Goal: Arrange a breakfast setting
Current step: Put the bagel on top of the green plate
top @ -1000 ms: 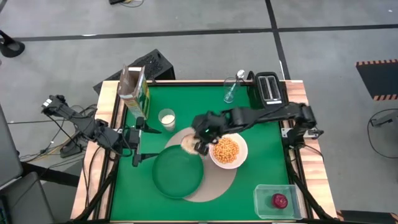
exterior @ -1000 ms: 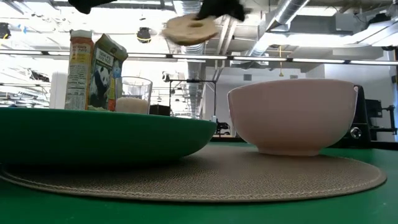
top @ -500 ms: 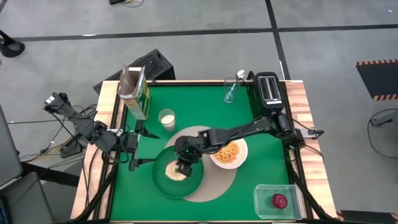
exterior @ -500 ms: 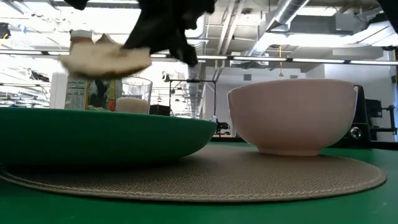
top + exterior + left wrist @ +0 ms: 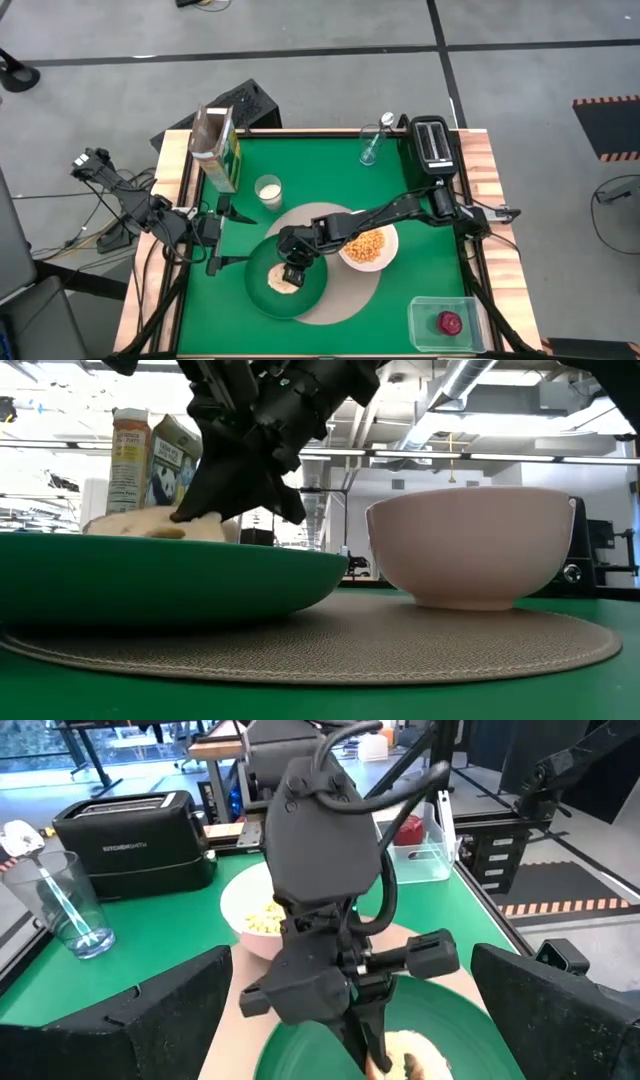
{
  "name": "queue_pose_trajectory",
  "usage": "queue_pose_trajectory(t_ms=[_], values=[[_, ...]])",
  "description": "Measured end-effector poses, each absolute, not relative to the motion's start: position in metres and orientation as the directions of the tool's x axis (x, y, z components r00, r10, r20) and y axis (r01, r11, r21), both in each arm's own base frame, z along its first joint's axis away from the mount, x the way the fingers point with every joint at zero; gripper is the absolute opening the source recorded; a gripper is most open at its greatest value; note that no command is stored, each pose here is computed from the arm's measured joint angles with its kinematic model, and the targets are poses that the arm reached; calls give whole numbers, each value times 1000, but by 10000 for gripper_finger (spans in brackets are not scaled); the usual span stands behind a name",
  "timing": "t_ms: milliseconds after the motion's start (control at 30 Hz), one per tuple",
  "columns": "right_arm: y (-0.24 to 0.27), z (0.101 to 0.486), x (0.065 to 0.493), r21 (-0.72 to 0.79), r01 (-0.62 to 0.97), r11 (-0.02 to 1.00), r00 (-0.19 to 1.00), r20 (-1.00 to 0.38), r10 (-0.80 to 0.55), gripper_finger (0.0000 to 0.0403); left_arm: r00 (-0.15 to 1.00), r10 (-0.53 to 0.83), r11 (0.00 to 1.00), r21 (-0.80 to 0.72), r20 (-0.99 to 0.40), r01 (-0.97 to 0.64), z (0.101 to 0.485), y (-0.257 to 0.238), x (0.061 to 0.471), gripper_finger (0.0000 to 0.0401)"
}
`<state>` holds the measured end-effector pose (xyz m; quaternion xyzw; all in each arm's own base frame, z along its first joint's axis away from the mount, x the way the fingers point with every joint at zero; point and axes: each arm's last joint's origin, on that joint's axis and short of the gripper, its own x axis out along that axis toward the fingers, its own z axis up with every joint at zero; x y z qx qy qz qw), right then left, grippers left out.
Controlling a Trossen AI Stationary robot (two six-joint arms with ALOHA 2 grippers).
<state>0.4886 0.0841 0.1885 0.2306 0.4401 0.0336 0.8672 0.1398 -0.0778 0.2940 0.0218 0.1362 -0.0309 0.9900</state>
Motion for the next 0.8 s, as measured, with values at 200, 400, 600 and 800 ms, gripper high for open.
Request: queue_pose_trajectory(t_ms=[200, 400, 600, 800], values=[[80, 188, 489, 414, 150, 898, 612, -752, 245, 51, 961, -55, 997, 35, -271, 67, 294, -78, 140, 399], [76, 175, 493, 414, 160, 896, 609, -756, 241, 61, 961, -56, 997, 39, -271, 69, 294, -78, 140, 399], [75, 165, 495, 422, 180, 889, 593, -767, 244, 62, 960, -61, 996, 38, -274, 75, 294, -78, 140, 399], [75, 166, 495, 424, 177, 888, 600, -762, 244, 64, 960, -61, 996, 40, -275, 75, 294, -78, 140, 399]])
